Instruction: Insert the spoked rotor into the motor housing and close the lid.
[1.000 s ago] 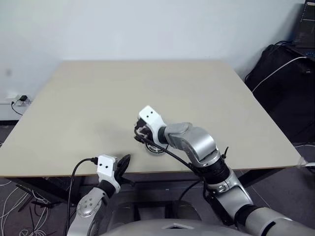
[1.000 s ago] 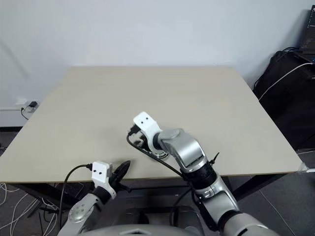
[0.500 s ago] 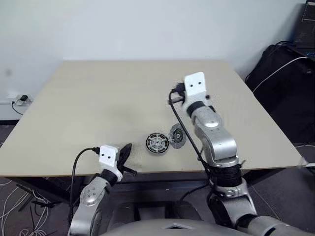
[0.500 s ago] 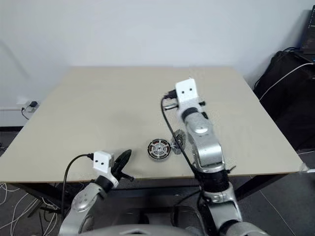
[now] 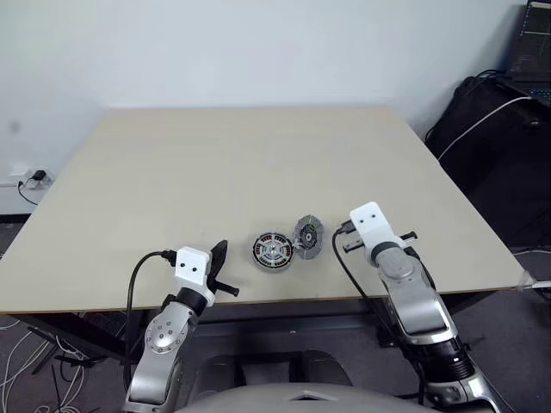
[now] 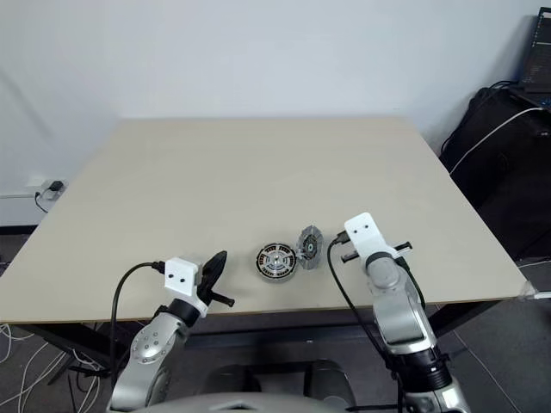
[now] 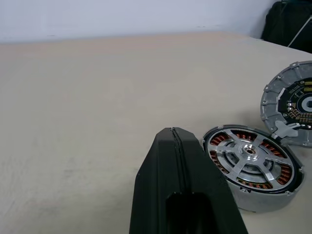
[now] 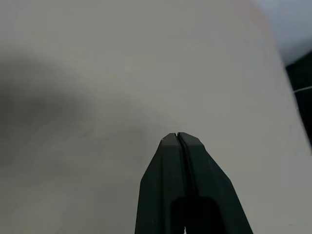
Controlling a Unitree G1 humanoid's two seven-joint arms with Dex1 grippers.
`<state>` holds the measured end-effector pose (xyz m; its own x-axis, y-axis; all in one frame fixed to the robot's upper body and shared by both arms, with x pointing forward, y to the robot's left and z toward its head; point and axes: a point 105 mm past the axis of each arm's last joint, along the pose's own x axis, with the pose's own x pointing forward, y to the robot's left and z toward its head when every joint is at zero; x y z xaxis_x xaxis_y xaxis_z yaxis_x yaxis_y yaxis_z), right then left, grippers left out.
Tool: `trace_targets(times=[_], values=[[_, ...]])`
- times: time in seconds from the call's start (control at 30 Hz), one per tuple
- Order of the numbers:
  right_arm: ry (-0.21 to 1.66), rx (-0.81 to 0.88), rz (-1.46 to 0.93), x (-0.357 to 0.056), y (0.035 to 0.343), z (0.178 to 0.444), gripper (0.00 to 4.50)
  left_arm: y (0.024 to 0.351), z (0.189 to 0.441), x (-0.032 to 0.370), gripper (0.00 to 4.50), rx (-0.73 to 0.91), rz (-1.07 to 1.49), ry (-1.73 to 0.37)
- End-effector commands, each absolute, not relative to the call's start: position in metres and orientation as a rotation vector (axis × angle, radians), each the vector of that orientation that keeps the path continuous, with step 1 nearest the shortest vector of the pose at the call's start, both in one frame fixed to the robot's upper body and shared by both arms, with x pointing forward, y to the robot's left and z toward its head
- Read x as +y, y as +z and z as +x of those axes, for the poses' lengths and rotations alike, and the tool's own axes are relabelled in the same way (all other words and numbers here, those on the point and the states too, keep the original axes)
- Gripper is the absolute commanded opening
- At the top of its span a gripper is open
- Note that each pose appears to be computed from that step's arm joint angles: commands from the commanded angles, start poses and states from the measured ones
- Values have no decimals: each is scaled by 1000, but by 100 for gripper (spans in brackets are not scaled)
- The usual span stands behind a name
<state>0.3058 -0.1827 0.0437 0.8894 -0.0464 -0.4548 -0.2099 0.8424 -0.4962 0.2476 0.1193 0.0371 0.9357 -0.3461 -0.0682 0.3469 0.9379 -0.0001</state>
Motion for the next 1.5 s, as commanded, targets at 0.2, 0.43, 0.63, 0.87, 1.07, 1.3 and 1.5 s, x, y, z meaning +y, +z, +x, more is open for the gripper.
trace_targets(times=[0.2, 0.43, 0.63, 0.87, 1.07, 1.3, 1.5], values=[[440, 419, -510, -120, 55, 286, 3, 43, 250, 112, 0, 46, 13, -401], [526, 399, -493, -103, 62, 287, 3, 41, 247, 114, 0, 58, 5, -398], [590, 373, -486, -81, 63, 293, 3, 40, 246, 116, 0, 63, 3, -395], [669, 376, -493, -56, 53, 299, 3, 41, 247, 119, 0, 64, 8, -392], [715, 404, -498, -45, 37, 302, 3, 41, 246, 121, 0, 70, 10, -389], [730, 456, -473, -40, 19, 305, 3, 42, 244, 122, 0, 74, 12, -382], [726, 260, -324, -41, 57, 314, 3, 42, 244, 124, 0, 72, 18, -373]])
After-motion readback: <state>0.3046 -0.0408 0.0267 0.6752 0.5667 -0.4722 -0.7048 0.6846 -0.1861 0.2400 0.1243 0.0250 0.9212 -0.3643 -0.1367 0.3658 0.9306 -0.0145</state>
